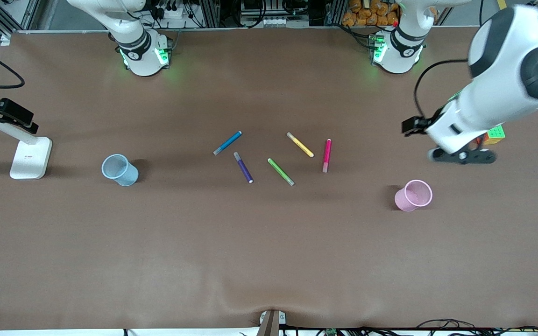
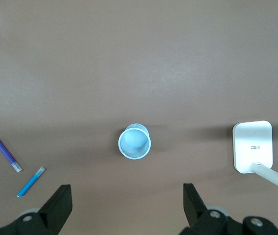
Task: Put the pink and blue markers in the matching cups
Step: 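Reach the left gripper down to the pink marker, then close the left gripper on pink while the right gripper reaches the blue marker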
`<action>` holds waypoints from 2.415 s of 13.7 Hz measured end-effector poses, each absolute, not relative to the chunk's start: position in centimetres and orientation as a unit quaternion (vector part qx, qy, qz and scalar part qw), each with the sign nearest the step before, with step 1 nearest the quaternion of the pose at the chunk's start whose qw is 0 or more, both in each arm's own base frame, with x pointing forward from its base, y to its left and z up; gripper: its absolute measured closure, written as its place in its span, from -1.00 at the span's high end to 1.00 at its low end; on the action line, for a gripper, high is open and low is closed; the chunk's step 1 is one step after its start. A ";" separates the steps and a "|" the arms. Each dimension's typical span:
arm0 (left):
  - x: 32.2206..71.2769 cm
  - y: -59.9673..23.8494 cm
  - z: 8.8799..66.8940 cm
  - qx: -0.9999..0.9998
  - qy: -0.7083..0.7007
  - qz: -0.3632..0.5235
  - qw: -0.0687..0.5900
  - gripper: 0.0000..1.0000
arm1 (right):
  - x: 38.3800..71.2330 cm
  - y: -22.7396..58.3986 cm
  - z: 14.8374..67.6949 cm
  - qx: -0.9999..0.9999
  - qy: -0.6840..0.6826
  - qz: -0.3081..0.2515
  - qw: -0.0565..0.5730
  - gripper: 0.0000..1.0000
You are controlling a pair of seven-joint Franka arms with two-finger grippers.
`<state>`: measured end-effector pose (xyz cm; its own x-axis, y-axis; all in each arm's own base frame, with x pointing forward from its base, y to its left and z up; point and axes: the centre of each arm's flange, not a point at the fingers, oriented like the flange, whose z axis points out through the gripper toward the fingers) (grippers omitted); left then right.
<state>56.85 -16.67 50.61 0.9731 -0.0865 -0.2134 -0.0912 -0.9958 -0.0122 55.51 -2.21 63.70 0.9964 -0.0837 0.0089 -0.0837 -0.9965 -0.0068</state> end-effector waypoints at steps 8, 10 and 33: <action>54.5 -32.8 34.6 -0.990 0.016 0.136 0.022 1.00 | 55.7 -2.3 63.4 -0.999 0.042 -0.002 0.003 1.00; 53.3 -34.3 30.4 -0.992 0.024 0.126 0.019 1.00 | 55.9 -2.3 63.0 -0.999 0.043 0.001 0.004 1.00; 50.6 -33.9 17.5 -0.993 0.064 0.093 0.024 -0.66 | 58.7 11.8 49.3 -0.965 0.207 0.155 -0.040 1.00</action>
<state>50.63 -33.92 17.47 0.9747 -0.1219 -0.1873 -0.1308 -0.9908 -0.0360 58.69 11.84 49.34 0.8661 -0.4125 -0.2823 -0.3879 -0.9109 0.1409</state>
